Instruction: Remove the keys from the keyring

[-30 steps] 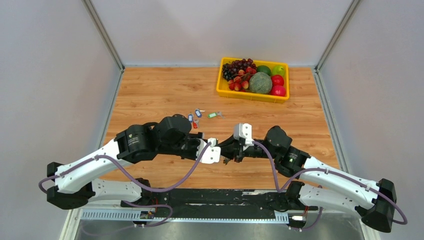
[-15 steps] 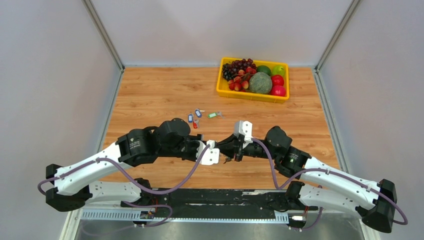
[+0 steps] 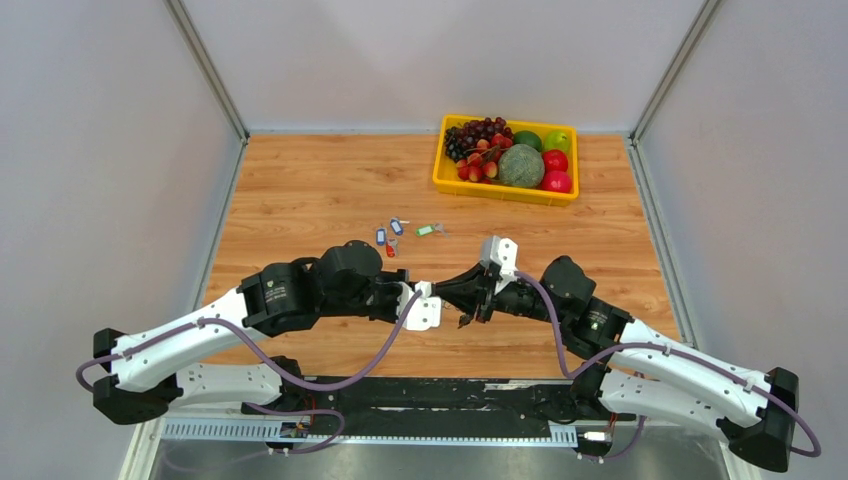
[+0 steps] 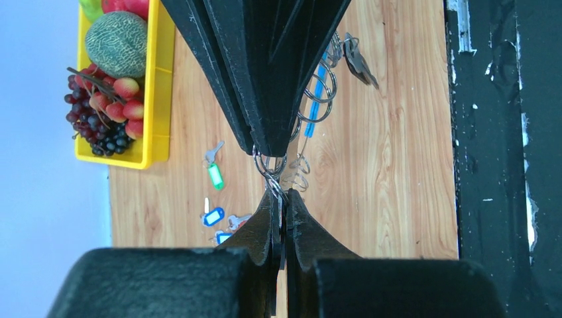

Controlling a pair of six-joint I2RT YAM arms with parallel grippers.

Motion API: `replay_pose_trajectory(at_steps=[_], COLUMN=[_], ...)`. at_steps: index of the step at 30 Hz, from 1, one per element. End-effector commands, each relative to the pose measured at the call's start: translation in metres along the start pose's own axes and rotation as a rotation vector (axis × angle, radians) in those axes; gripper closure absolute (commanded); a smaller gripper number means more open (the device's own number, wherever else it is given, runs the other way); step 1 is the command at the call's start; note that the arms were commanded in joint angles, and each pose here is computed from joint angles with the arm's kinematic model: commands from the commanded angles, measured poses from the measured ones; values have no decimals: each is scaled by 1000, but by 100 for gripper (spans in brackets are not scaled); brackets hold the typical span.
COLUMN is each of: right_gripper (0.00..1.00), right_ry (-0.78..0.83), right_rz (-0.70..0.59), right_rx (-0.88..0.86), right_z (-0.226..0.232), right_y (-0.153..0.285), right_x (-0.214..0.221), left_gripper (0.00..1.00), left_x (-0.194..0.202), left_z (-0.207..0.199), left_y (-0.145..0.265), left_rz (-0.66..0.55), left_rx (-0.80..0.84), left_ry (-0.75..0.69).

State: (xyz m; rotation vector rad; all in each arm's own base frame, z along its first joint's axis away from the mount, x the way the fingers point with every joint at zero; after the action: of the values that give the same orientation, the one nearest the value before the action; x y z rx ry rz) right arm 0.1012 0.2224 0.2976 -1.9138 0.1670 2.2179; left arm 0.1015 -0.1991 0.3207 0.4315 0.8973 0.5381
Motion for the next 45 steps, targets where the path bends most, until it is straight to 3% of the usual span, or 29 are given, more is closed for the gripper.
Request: replay_pose_trajectory(at_steps=[1,12,17,22,30,45], right_gripper=[100,100,73,66,67,66], right_ry=[0,-147,-113,-61,59,135], right_rz=[-163,-336,-331,-292,-148,-69], right_rx=[23,45,86,107,-69,-180], right_z=[3,1,-1,-3,6,12], right_y=[2,-3,7,13,4,-15], right_x=[-32,-28,-24,-19,-10,-1], left_gripper=[100,100,100,100,100,100], left_x=[6,-9,-4,-5,-12,-14], left_z=[-7,3,4,4,3,5], left_y=[5,-6,7,20,27,22], left_rz=[19,-70,-38,-52,-90,-76], left_rx=[16,-35,-72,-67,-24,2], left_ry=[1,44,24,-4,-16,-30])
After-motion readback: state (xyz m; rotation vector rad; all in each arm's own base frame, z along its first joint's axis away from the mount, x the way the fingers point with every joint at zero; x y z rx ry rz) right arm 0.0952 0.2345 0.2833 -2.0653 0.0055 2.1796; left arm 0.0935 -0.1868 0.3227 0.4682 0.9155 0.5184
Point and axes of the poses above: each gripper's point midway between its finger pads, its own y axis back along the fingers, its own z axis along the line the jaws close on, x = y × z, the point moved 9 cm from there along y, back along the fingers, and after that the axes turned 7 degrees about -y, right-handed, at the moved point
